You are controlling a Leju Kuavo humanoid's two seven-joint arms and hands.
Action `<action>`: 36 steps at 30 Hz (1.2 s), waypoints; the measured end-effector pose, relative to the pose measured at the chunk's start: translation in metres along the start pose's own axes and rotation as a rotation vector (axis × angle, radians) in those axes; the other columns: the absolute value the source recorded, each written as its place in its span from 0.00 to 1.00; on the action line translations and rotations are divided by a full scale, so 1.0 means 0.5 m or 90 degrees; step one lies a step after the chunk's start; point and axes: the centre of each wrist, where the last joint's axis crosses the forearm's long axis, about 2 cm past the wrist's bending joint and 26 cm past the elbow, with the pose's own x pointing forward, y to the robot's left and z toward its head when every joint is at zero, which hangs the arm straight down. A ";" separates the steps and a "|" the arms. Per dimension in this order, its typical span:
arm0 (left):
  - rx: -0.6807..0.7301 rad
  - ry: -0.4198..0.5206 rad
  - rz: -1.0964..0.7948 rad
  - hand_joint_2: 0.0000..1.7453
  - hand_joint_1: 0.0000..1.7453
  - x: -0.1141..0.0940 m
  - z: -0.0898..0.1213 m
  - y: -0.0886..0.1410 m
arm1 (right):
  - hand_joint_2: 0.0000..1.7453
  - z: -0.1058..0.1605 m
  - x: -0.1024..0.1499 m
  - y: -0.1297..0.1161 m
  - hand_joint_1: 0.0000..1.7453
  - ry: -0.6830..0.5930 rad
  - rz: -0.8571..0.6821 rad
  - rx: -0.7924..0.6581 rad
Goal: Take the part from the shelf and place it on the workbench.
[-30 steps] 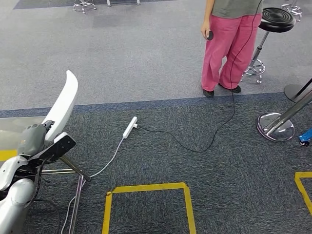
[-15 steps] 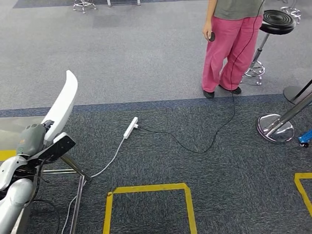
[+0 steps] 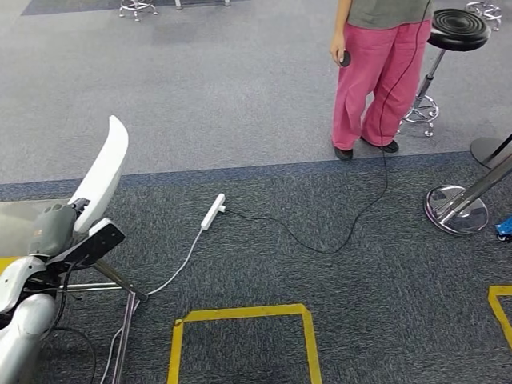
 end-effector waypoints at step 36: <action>-0.012 0.020 0.027 1.00 1.00 -0.006 -0.001 0.004 | 0.00 -0.002 0.005 0.000 0.00 -0.004 -0.009 0.002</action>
